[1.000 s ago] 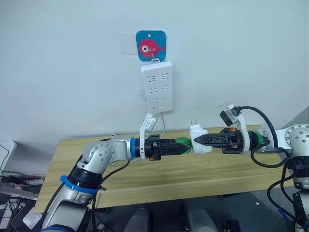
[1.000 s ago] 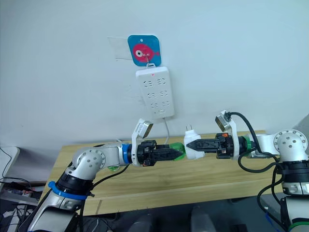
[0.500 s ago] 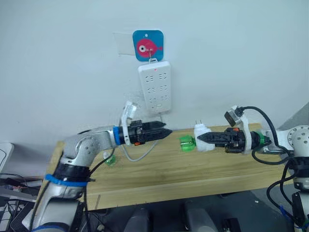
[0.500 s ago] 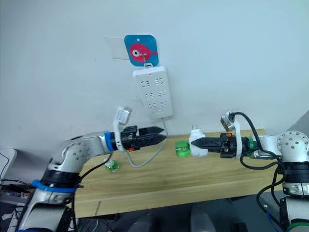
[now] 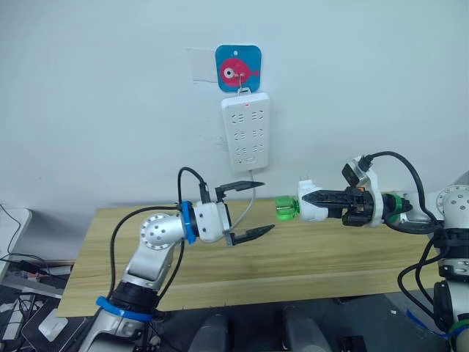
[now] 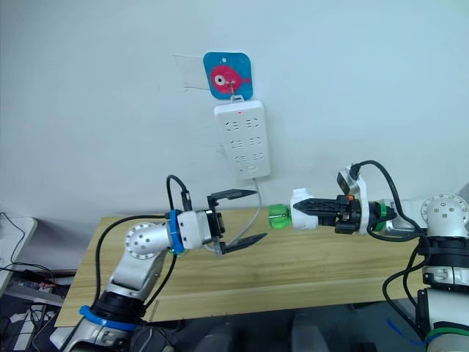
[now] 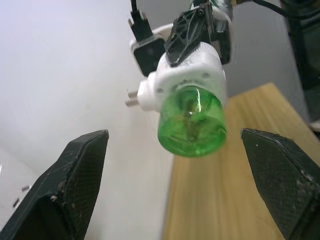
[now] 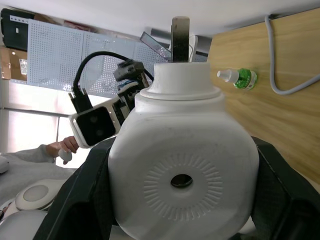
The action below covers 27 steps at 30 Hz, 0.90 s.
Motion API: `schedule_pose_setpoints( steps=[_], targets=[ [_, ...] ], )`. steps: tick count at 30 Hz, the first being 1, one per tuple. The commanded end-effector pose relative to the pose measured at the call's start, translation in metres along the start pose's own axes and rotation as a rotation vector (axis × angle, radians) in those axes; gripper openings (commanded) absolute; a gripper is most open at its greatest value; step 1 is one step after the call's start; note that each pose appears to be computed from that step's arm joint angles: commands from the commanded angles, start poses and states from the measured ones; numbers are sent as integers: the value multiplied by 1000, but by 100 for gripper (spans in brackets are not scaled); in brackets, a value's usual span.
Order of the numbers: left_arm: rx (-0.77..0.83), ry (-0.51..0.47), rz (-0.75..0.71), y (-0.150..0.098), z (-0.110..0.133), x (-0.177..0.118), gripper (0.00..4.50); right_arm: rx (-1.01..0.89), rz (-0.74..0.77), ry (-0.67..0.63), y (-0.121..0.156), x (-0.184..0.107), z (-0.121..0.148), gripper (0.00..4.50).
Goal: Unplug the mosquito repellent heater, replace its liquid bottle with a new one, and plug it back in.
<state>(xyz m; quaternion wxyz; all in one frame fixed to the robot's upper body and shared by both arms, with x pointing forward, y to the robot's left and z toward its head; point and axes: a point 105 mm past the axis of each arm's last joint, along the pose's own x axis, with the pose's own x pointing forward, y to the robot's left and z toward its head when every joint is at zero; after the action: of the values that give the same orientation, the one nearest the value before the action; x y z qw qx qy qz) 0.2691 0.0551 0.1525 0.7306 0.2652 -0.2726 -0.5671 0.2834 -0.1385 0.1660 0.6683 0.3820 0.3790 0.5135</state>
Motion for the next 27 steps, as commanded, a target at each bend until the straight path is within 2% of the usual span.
schedule_pose_setpoints(
  steps=[1, 14, 18, 22, 23, 27],
  targets=[
    [122, -50, 9, 3, 7, 9, 447, -54, 50, 18, 16, 2, 1, 297],
    [296, -90, -27, 0, 6, 19, 447, -63, 57, 38, 19, 4, -4, 297],
    [288, -92, -30, -3, 4, 18, 361, -64, 56, 40, 20, 4, -5, 297],
    [285, -100, -34, -4, 6, 18, 235, -63, 54, 42, 19, 4, -5, 297],
    [281, -100, -36, -5, 6, 18, 220, -63, 55, 43, 19, 4, -5, 297],
    [242, -98, -45, -6, 5, 17, 220, -64, 61, 48, 21, 5, -5, 297]
  ],
)
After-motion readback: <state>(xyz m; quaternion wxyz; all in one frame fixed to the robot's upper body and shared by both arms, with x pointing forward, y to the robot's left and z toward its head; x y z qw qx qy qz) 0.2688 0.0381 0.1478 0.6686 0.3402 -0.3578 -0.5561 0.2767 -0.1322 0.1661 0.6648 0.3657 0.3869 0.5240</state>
